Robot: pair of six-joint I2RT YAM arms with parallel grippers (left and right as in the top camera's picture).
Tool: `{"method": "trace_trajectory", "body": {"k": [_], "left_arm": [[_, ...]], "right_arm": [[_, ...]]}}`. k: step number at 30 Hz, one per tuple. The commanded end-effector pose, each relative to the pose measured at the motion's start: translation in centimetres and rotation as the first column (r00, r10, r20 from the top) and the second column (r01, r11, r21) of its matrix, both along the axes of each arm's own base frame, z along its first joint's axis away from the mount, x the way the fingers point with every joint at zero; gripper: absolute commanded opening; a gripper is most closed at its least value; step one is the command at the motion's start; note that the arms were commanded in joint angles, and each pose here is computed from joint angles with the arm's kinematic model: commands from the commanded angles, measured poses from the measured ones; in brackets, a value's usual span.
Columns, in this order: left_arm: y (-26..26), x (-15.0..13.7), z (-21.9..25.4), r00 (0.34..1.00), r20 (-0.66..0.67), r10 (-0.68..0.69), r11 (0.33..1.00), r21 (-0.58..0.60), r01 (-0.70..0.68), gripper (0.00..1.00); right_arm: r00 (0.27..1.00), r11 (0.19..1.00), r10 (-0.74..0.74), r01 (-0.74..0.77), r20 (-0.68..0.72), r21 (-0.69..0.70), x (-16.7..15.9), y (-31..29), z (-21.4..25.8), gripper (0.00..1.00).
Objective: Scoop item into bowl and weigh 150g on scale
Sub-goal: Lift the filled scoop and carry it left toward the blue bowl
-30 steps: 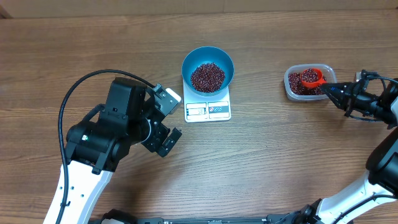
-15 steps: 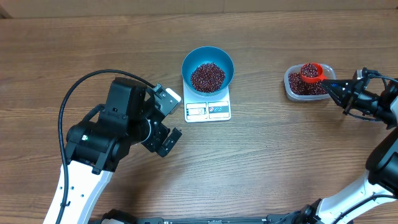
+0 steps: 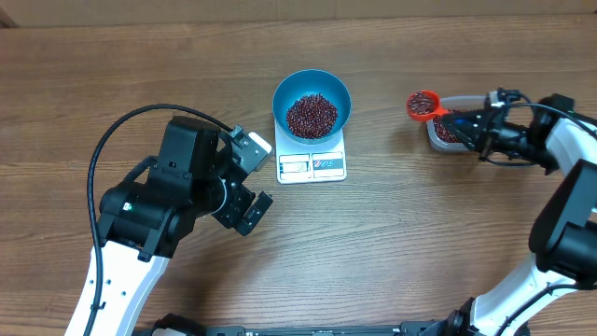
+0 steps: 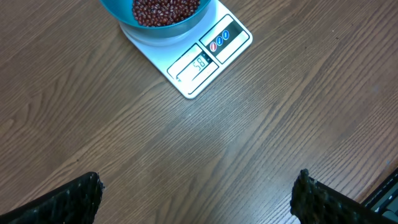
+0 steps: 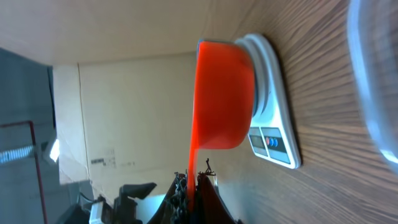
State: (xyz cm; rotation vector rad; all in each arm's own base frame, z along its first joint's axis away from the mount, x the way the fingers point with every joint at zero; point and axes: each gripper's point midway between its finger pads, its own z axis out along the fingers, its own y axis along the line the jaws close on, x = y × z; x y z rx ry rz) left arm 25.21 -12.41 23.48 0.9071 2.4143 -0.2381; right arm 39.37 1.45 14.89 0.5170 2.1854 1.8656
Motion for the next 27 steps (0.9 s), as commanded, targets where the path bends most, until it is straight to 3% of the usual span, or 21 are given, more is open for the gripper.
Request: {"method": "trace_trajectory", "body": {"k": [1,27], "left_arm": [[0.1,0.3,0.7,1.000,0.026,-0.009,1.000,0.006,0.008,1.00],[0.1,0.3,0.7,1.000,0.026,-0.009,1.000,0.006,0.009,1.00]], "right_arm": [[0.998,0.998,0.050,-0.051,0.033,0.041,0.1,2.0,0.7,0.04],[0.941,0.942,0.308,-0.322,0.138,0.091,-1.0,12.4,2.4,0.04]]}}
